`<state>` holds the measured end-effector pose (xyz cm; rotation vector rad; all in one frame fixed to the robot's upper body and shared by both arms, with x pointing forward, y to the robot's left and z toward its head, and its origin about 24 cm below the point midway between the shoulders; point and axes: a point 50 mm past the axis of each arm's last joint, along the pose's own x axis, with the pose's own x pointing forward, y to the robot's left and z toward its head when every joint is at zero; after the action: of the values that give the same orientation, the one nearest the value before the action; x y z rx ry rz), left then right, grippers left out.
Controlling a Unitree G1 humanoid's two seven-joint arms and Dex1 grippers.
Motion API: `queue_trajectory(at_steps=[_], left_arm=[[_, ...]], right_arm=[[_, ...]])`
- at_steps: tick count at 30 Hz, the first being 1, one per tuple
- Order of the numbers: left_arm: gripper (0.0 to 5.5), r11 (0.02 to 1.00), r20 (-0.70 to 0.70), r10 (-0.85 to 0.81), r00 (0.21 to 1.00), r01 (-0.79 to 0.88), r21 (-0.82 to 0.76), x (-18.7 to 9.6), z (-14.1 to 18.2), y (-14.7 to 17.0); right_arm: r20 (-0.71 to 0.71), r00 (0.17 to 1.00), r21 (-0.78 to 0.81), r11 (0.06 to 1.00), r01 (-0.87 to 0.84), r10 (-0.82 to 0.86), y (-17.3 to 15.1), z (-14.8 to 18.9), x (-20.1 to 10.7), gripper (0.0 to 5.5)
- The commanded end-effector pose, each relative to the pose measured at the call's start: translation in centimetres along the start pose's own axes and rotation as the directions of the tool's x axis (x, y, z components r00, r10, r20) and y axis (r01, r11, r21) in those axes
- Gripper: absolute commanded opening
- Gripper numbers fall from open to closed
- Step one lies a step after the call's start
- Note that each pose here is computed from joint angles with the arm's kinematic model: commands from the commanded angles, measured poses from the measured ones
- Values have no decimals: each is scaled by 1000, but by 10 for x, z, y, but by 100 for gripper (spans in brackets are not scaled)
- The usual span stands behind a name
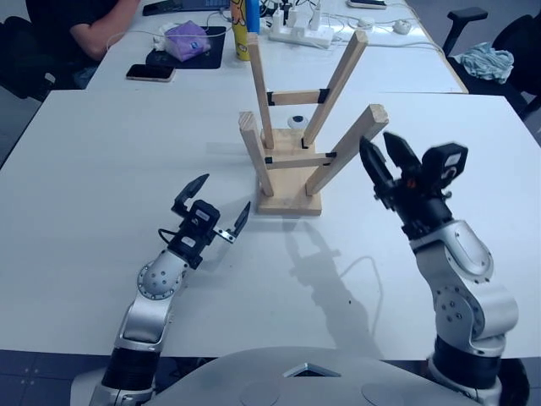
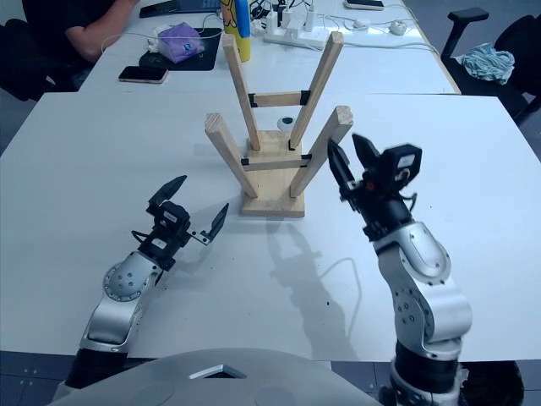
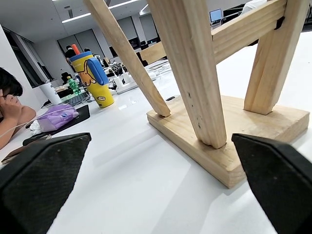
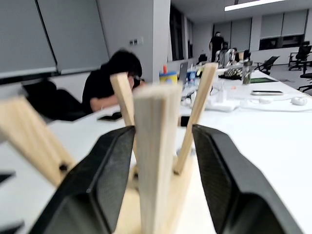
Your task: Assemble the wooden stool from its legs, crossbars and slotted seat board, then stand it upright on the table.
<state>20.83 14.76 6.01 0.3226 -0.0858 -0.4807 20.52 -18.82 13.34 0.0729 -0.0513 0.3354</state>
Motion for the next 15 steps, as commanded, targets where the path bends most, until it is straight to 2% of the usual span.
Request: queue_trajectory(at_steps=[1, 5, 9, 11, 12, 13, 15], left_arm=[[540, 1000, 0, -3, 1000, 3, -17, 3, 2, 0], [540, 997, 5, 64, 998, -64, -39, 5, 5, 6], [540, 996, -60, 87, 994, -87, 0, 7, -2, 2], [540, 997, -89, 74, 993, -72, 18, 7, -7, 0], [540, 997, -103, 76, 992, -74, 20, 6, -8, 0], [540, 997, -113, 71, 991, -69, 19, 7, -10, 0], [540, 999, -146, 51, 988, -51, 1, 9, -15, -1]], right_arm=[[-61, 997, -28, 999, 44, -46, -17, -22, -8, 171], [-73, 995, -29, 997, 69, -71, -18, -29, 4, 112], [-246, 969, -69, 998, 4, -21, -6, -59, 23, 41], [-185, 982, -75, 997, 32, -46, -6, -52, 27, 9], [-89, 993, -74, 995, 65, -72, -8, -37, 29, 2], [-6, 996, -68, 994, 88, -89, -11, -23, 30, 2], [72, 991, -80, 990, 118, -113, -17, -7, 35, 2]])
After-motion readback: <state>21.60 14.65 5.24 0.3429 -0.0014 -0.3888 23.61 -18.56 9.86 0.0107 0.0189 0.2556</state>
